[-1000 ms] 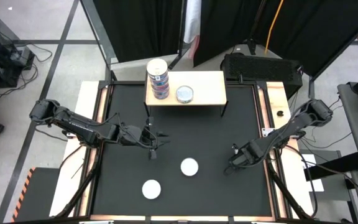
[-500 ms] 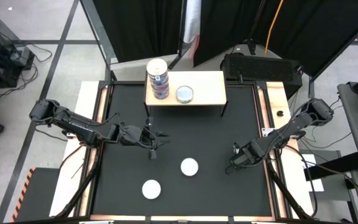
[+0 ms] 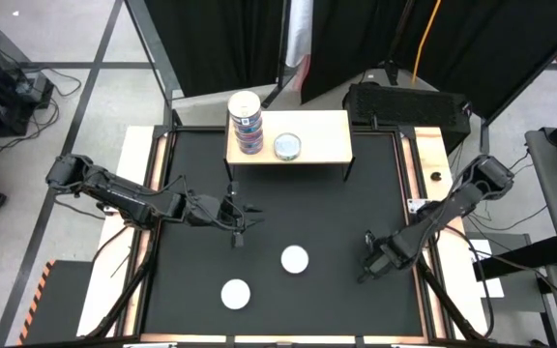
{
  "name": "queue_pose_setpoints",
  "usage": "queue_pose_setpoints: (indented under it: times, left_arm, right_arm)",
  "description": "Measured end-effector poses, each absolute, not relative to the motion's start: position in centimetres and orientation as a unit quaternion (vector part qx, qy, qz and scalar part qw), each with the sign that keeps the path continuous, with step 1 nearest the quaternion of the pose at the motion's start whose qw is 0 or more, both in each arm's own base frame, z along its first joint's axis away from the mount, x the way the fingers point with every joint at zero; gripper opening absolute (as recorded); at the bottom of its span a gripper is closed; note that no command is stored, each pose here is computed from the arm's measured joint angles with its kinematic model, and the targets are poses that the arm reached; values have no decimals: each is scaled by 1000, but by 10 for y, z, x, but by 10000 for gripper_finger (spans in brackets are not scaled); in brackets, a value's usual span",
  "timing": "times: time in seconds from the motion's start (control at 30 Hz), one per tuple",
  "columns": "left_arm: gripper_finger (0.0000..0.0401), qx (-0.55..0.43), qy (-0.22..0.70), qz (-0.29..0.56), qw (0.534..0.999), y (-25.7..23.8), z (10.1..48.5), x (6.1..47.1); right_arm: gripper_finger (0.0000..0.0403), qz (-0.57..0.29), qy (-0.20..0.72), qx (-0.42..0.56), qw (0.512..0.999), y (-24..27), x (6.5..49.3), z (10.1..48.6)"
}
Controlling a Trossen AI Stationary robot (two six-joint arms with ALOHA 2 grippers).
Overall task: Stack canned seafood by type on shelf
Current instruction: Stack the green tuna can on top of the other green tuna can on the shelf
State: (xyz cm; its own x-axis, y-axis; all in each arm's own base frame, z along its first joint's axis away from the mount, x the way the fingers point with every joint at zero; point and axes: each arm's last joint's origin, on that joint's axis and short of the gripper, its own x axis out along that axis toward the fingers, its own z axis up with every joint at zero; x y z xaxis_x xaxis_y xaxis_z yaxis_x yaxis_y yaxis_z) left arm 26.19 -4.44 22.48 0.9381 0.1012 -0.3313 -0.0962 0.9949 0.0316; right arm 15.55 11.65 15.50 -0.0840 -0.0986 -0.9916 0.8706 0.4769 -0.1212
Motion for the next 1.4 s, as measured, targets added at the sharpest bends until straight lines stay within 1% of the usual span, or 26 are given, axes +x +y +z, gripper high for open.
queue_pose_setpoints:
  times: [0.1, 0.27, 0.47, 0.57, 0.67, 0.77, 0.87, 0.97, 1.07, 1.1, 1.17, 1.23, 1.4]
  left_arm:
    - [123, 8, 169, 50, 984, -44, 225, 262]
    - [123, 8, 169, 50, 984, -44, 225, 262]
    - [123, 7, 168, 50, 984, -44, 225, 262]
    - [123, 7, 169, 50, 984, -44, 225, 262]
    - [123, 7, 169, 50, 984, -44, 225, 262]
    - [123, 7, 169, 50, 984, -44, 225, 262]
    - [123, 7, 168, 50, 984, -44, 225, 262]
    - [123, 5, 161, 50, 986, -45, 226, 263]
    - [123, 3, 149, 49, 988, -45, 229, 263]
    - [123, 2, 146, 50, 988, -45, 229, 263]
    - [123, 2, 146, 50, 988, -45, 230, 264]
    - [123, 2, 146, 50, 988, -45, 231, 264]
    - [123, 2, 145, 50, 988, -45, 232, 264]
  right_arm:
    - [0, -415, 618, 302, 596, 122, 155, 147]
    - [0, -409, 616, 302, 602, 132, 157, 138]
    - [0, -399, 605, 306, 617, 143, 152, 143]
    - [0, -366, 612, 313, 627, 150, 154, 156]
    - [0, -313, 626, 317, 640, 159, 160, 176]
    - [0, -247, 630, 309, 668, 168, 167, 203]
    - [6, -190, 632, 260, 704, 170, 173, 233]
    - [30, -146, 642, 158, 735, 164, 178, 257]
    - [67, -93, 648, 38, 755, 154, 181, 269]
    - [82, -76, 648, -3, 758, 151, 183, 271]
    - [114, -49, 658, -69, 748, 143, 185, 271]
    - [149, -35, 672, -99, 733, 133, 188, 270]
    - [242, 6, 696, -114, 709, 115, 198, 262]
